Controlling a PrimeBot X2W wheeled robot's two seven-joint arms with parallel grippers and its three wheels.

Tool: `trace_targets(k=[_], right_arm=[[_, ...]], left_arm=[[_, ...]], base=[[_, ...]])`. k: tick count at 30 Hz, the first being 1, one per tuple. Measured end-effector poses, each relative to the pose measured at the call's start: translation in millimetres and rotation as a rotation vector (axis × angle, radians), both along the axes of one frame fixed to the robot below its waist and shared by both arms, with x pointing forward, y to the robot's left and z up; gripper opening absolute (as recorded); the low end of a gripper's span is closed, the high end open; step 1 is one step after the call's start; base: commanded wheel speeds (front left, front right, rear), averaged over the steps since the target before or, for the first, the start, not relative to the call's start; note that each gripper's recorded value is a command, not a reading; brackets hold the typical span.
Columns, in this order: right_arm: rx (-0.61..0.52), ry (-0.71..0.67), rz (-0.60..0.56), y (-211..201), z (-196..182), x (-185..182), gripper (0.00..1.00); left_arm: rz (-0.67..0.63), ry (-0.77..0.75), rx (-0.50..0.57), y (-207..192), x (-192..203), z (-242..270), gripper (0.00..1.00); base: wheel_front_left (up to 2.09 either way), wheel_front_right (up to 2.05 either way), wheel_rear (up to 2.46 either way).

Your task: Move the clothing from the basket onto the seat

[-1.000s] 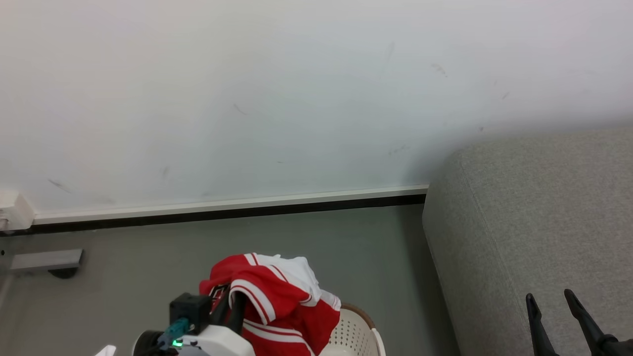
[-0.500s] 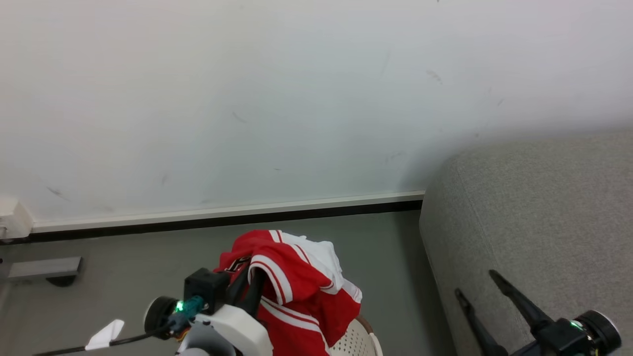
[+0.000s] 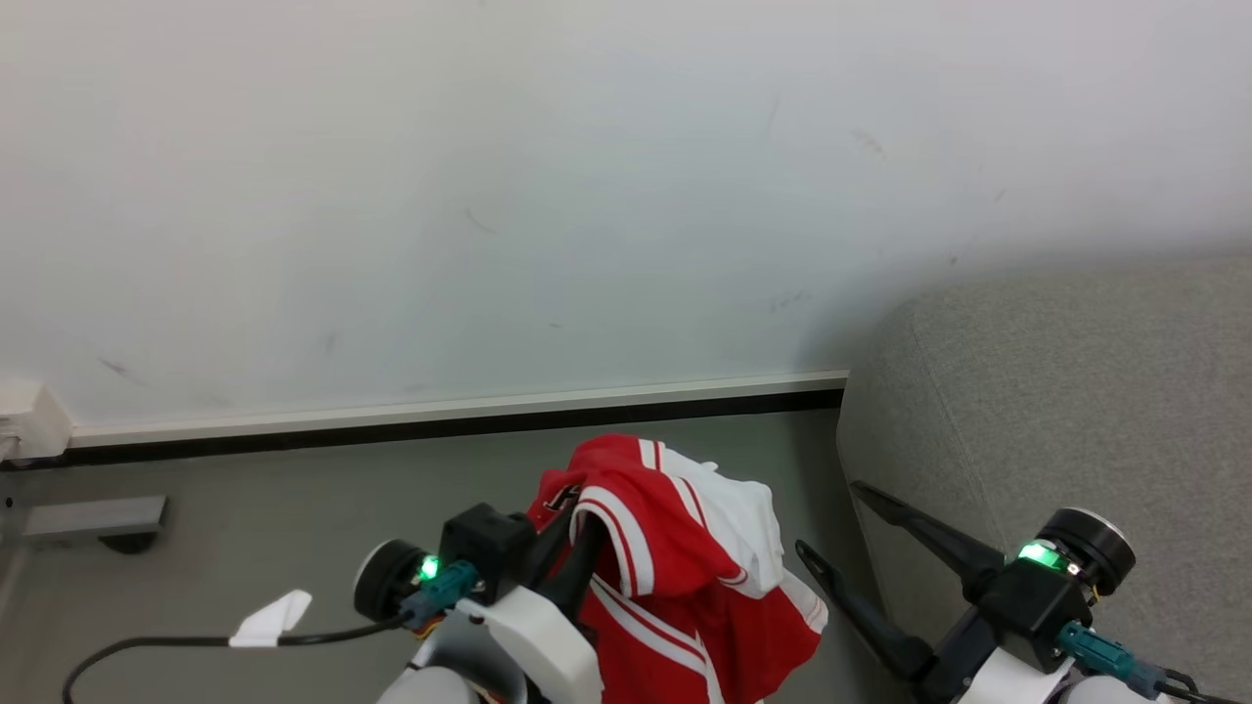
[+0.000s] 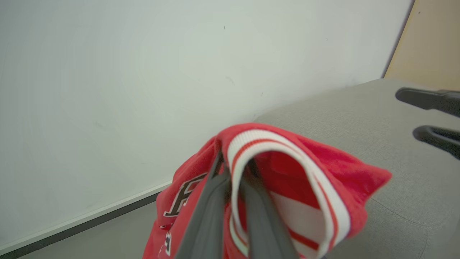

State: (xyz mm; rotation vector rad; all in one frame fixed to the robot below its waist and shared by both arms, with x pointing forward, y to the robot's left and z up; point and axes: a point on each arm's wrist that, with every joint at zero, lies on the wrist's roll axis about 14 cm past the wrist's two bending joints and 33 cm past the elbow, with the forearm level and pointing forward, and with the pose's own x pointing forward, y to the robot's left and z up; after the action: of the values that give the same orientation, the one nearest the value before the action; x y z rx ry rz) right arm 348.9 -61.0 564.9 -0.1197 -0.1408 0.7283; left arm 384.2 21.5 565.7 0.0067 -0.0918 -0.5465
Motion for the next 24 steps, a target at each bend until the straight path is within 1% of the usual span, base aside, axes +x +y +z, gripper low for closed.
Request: trace_targets(k=[4, 13, 19, 24], right_arm=[[-0.033, 0.01, 0.075, 17.0, 1.3, -3.7, 1.0], [-0.183, 0.006, 0.183, 30.1, -5.9, -4.4, 1.0], [-0.24, 0.023, 0.214, 30.4, -13.9, -4.8, 1.0], [-0.278, 0.032, 0.212, 23.4, -18.8, -1.3, 1.0]], left_arm=[[-0.046, 0.0, 0.015, -12.3, -5.5, -0.3, 0.0], [-0.163, -0.006, 0.055, -42.6, -17.7, -0.8, 0.0], [-0.223, -0.013, 0.074, -56.3, -25.3, 0.7, 0.0], [-0.284, -0.027, 0.07, -70.9, -35.3, 6.4, 0.0]], base=[[0.0, 0.0, 0.0], [0.0, 0.0, 0.0], [0.0, 0.0, 0.0], [0.0, 0.0, 0.0]])
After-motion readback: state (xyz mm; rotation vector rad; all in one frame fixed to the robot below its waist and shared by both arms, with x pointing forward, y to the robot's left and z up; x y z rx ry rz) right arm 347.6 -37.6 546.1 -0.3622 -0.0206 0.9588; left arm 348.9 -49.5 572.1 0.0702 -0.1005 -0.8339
